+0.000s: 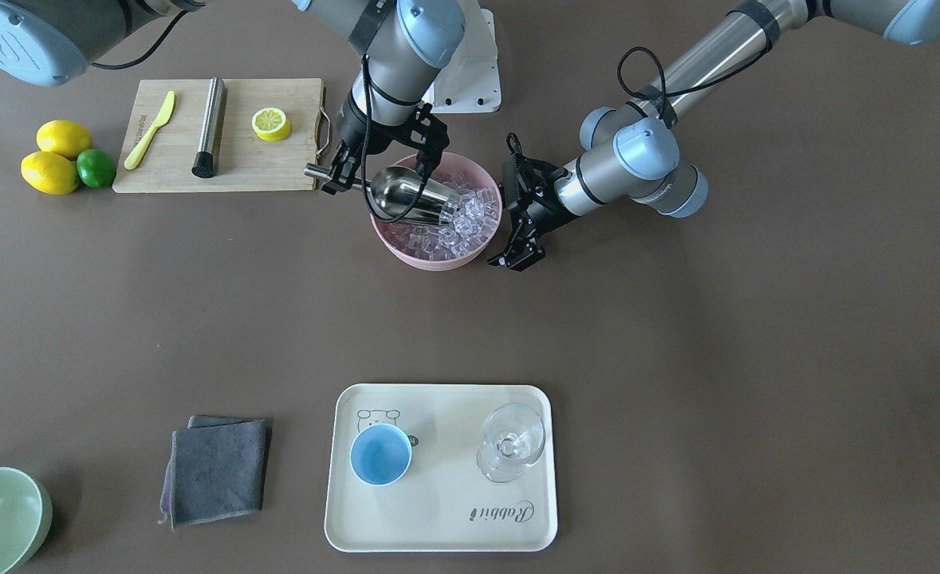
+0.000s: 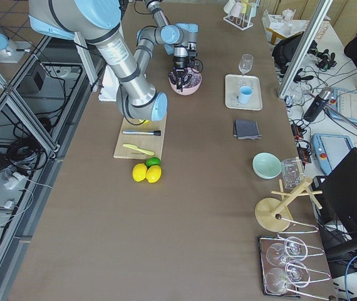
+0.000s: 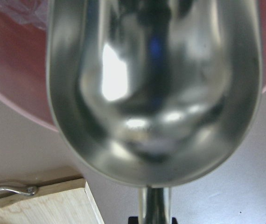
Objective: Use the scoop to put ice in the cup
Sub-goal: 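Hold the bowl rim with the left gripper while the right scoops ice cubes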
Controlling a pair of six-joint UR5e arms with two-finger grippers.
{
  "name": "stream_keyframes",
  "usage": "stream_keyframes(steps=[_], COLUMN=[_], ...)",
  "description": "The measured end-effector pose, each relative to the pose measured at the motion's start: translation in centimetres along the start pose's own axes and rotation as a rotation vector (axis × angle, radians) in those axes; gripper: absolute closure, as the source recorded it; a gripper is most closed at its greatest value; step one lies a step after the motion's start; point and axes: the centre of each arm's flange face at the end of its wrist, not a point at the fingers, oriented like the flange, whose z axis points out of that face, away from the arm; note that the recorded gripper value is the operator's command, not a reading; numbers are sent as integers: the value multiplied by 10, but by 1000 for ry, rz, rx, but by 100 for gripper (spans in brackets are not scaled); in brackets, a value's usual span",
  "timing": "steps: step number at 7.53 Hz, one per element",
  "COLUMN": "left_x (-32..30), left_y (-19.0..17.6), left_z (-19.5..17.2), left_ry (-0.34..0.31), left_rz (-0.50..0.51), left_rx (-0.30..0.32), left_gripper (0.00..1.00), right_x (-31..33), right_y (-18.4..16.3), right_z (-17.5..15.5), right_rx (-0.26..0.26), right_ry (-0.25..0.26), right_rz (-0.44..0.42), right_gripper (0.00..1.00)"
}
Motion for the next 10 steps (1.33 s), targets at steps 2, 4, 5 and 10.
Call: stream_keyframes(steps=[2, 4, 5, 10], left_x=[-2, -5, -6, -6], left_y=[-4, -6, -6, -7], left_z=[2, 1, 0, 0], left_ry=[2, 8, 8, 8], left_rz=[-5, -9, -10, -10], left_rx=[-12, -19, -20, -20], left_gripper=[2, 2, 2, 2], right_x=[0, 1, 1, 2], right_y=[-2, -5, -6, -11], right_z=[2, 4, 4, 4], right_rx=[22, 43, 56, 135], right_ry=[1, 5, 7, 18], right_rz=[15, 24, 33, 77], right_gripper=[100, 100, 100, 100])
